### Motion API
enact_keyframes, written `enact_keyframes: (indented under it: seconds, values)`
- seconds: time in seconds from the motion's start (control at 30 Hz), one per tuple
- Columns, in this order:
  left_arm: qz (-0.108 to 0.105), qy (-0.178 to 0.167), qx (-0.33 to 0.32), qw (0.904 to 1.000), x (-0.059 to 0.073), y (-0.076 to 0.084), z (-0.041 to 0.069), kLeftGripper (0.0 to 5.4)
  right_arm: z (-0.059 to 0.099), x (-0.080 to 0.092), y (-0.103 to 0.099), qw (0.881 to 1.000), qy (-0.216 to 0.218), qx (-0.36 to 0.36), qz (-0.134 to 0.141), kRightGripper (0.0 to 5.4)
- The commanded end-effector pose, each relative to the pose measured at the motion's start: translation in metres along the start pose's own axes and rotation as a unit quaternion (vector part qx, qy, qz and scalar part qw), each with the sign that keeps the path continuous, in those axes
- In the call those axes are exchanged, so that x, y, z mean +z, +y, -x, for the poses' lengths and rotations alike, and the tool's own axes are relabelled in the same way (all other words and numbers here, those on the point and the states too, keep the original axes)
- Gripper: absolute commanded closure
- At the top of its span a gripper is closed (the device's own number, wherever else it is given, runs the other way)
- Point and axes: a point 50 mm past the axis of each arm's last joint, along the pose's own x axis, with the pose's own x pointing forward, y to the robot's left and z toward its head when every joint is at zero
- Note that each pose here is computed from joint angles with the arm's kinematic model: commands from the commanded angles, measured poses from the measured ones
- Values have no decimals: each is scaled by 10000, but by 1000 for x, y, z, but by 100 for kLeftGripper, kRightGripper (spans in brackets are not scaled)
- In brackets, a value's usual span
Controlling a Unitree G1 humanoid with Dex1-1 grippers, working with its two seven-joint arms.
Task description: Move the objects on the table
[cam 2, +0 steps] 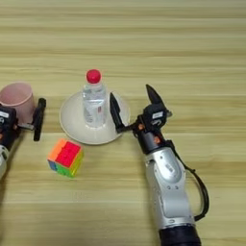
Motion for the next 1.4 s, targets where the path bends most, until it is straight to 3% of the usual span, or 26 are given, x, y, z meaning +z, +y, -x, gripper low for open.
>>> enact_keyframes:
  seconds: [0.03, 0.43, 0.77, 1.4]
  values:
    - [-32, 36, -73, 10000, 0, -2, 2, 3, -1, -5, 10, 9996, 149, 221, -80, 0]
    - [-35, 31, -37, 10000, 0, -2, 2, 3, -10, -21, 33, 9956, 453, 813, -134, 0]
    - [-42, 41, 15, 10000, -1, 0, 4, 3, -27, -35, 33, 9943, 658, 837, -10, 0]
    - [-12, 74, 64, 10000, -3, -1, 8, 3, -62, -44, 45, 9917, 807, 954, -297, 0]
